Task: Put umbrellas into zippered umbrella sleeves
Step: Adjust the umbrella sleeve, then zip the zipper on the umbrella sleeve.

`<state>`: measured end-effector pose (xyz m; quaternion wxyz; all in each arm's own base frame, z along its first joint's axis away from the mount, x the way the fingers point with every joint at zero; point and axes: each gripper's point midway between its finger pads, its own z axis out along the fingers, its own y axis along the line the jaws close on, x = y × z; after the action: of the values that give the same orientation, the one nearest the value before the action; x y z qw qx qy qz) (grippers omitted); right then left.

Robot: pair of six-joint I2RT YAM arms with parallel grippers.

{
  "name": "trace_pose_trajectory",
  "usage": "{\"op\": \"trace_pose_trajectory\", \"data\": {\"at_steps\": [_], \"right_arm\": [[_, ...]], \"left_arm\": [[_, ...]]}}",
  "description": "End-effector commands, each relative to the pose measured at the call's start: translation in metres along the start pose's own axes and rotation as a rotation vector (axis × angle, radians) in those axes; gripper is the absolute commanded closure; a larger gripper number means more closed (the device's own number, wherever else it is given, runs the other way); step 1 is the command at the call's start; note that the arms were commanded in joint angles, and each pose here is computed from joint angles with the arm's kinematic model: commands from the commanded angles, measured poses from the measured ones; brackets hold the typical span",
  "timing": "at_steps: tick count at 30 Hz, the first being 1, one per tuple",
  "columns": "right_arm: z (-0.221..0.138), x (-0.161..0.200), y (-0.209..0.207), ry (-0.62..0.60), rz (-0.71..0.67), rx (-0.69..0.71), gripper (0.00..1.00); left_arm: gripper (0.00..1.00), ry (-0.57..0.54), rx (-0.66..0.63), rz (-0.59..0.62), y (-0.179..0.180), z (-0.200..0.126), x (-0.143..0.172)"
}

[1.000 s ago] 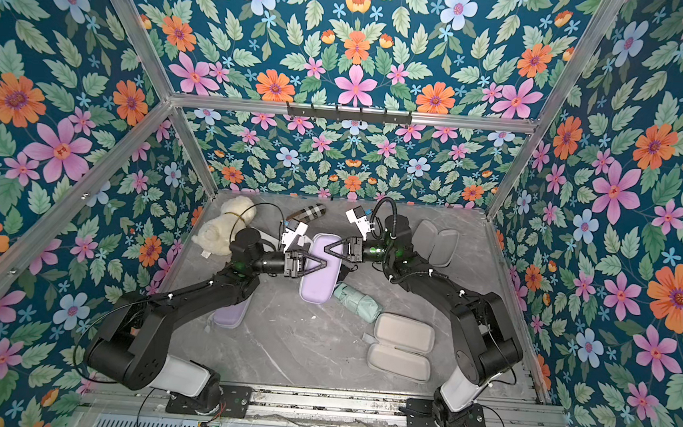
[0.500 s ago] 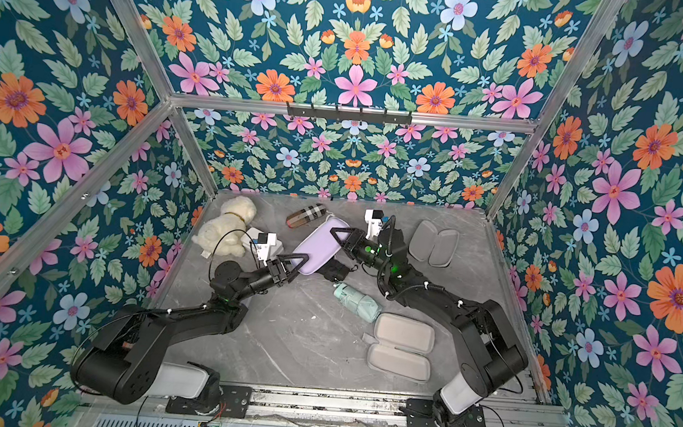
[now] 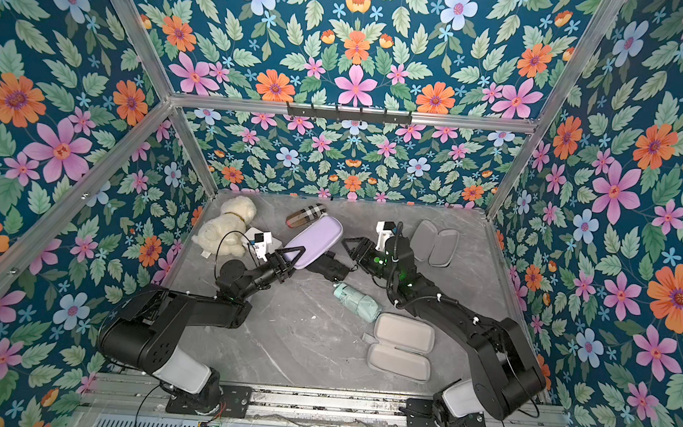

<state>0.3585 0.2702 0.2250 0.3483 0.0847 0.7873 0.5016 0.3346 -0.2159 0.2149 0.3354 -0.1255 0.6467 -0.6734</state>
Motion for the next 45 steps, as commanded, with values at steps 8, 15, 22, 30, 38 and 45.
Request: {"op": "trace_pose_trajectory", "data": {"at_steps": [8, 15, 22, 30, 38, 45], "right_arm": [[0.000, 0.028, -0.007, 0.000, -0.913, 0.252, 0.46], [0.031, 0.032, 0.021, -0.019, -1.048, 0.218, 0.51], [0.044, 0.029, 0.035, -0.066, -1.055, 0.195, 0.62], [0.051, 0.023, 0.043, -0.109, -1.082, 0.196, 0.77], [0.042, 0.017, 0.030, -0.102, -1.138, 0.260, 1.00], [0.025, -0.013, 0.005, -0.098, -1.158, 0.309, 1.00]], "left_arm": [[0.79, 0.059, 0.008, 0.106, -0.026, 0.005, 0.003], [0.79, 0.071, -0.001, 0.128, -0.031, 0.005, 0.006], [0.79, 0.074, -0.001, 0.131, -0.030, 0.006, 0.008], [0.80, 0.086, -0.003, 0.131, -0.030, 0.006, 0.011], [0.80, 0.099, -0.044, 0.159, -0.028, 0.002, 0.012], [0.83, 0.154, -0.147, 0.169, -0.008, -0.008, 0.014]]}}
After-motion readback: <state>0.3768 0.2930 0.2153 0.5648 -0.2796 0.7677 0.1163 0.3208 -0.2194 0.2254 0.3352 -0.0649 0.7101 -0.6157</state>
